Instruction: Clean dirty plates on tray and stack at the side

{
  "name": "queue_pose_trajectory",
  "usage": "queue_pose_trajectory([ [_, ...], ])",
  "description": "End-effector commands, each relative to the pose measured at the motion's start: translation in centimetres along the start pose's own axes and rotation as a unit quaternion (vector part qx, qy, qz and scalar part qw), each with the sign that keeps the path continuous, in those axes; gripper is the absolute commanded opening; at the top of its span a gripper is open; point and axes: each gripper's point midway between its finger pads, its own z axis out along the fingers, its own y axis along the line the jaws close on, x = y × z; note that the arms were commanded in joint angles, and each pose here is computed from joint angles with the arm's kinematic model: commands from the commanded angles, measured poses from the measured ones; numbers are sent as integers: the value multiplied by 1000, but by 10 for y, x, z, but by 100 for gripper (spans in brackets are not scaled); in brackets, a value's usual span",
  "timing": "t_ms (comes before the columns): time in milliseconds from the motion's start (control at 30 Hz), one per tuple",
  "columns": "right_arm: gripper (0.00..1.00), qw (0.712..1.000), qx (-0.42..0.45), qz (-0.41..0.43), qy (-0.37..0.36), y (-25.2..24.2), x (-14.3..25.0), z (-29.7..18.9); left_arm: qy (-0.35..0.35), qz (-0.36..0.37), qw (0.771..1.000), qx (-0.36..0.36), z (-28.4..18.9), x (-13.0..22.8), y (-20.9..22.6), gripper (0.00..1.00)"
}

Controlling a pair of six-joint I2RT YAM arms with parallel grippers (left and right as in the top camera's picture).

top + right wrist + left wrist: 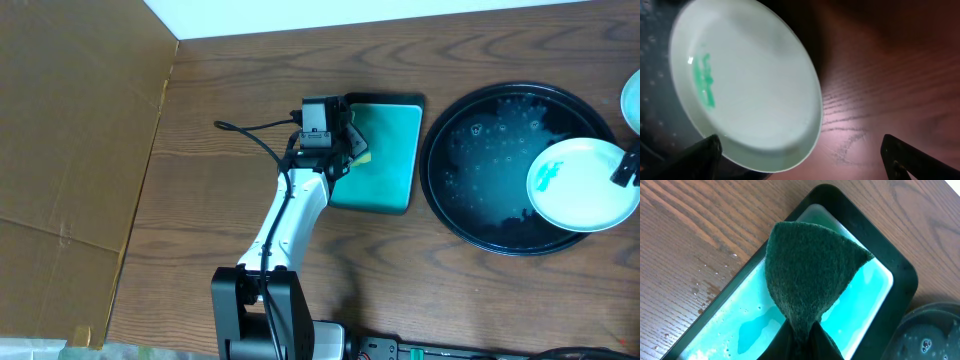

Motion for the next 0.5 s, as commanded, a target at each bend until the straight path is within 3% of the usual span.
queue_pose_trajectory([
  [0,99,999,21,23,5,-10,11,19,-7,4,1000,-3,-2,-4,0,7],
  [267,99,999,-6,34,-7,-4,11,36,-8,4,1000,-2,-2,-4,0,7],
  [367,84,999,4,36,-12,-9,13,41,-9,4,1000,-2,-2,-4,0,7],
  [467,83,998,13,51,-21,-17,15,52,-9,4,1000,-2,-2,-4,0,7],
])
